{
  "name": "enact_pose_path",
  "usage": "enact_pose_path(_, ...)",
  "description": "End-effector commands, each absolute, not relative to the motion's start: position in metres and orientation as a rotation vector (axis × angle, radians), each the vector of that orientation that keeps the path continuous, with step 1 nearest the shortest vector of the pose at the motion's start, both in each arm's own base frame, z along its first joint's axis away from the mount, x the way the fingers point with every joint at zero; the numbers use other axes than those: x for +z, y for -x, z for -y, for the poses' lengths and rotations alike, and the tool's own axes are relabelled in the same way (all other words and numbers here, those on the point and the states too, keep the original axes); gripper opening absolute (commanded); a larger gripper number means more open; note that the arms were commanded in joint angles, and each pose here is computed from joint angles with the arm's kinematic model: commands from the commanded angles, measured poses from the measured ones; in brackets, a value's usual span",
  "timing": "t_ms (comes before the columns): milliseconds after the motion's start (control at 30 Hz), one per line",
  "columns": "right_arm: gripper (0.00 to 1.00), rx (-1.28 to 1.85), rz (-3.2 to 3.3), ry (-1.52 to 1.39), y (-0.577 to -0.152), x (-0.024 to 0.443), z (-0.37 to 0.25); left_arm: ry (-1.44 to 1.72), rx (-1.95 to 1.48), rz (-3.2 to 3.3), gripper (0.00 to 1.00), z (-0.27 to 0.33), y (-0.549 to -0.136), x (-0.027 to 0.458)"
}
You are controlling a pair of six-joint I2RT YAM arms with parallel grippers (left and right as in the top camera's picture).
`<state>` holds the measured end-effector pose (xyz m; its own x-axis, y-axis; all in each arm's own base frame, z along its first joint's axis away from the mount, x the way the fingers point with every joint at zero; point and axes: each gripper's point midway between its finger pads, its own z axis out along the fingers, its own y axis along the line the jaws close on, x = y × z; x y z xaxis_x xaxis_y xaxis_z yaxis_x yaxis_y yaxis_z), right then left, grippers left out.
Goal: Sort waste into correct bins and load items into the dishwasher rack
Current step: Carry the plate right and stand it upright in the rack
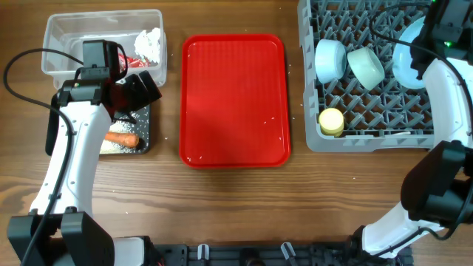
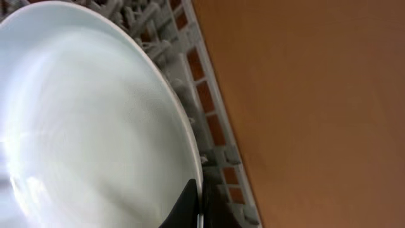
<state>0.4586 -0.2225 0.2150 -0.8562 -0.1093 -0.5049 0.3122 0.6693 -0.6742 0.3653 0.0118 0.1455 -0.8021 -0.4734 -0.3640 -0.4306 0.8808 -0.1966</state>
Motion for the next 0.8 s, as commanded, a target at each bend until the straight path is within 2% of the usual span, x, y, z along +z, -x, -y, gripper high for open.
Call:
enact_pose_path(0, 0.13, -0.989, -2.381, -0.096, -0.470, 0.206, 0.212, 0.679, -0.163, -2.622, 1.00, -0.012, -0.367, 0.152)
enact_pose_path(33, 0.25, -0.981, -2.380, -0.099, -0.471, 0.206, 0.212, 0.679, -0.163, -2.622, 1.00, -0.012, -0.367, 0.152)
enact_pose_path(67, 0.68, -0.974, -2.377, -0.112, -0.471, 0.206, 0.211, 0.679, -0.163, -2.622, 1.00, -0.012, -0.367, 0.152)
enact_pose_path(100, 1.00, -0.961, -2.369, -0.146, -0.471, 0.206, 0.211, 0.679, -0.163, -2.622, 1.00, -0.012, -0.367, 0.152)
enact_pose_path(300, 1.00, -0.805, -2.241, -0.497, -0.469, 0.215, 0.210, 0.679, -0.163, -2.622, 1.00, -0.012, -0.367, 0.152)
enact_pose_path(367, 1.00, -0.737, -2.205, -0.531, -0.471, 0.225, 0.205, 0.679, -0.163, -2.622, 1.00, -0.012, -0.367, 0.152)
enact_pose_path(533, 1.00, -0.556, -2.067, -0.498, -0.467, 0.293, 0.182, 0.679, -0.163, -2.622, 1.00, -0.011, -0.367, 0.152)
enact_pose_path(767, 1.00, -0.151, -1.903, -0.236, -0.440, 0.389, 0.107, 0.679, -0.163, -2.622, 1.00, -0.011, -0.367, 0.152)
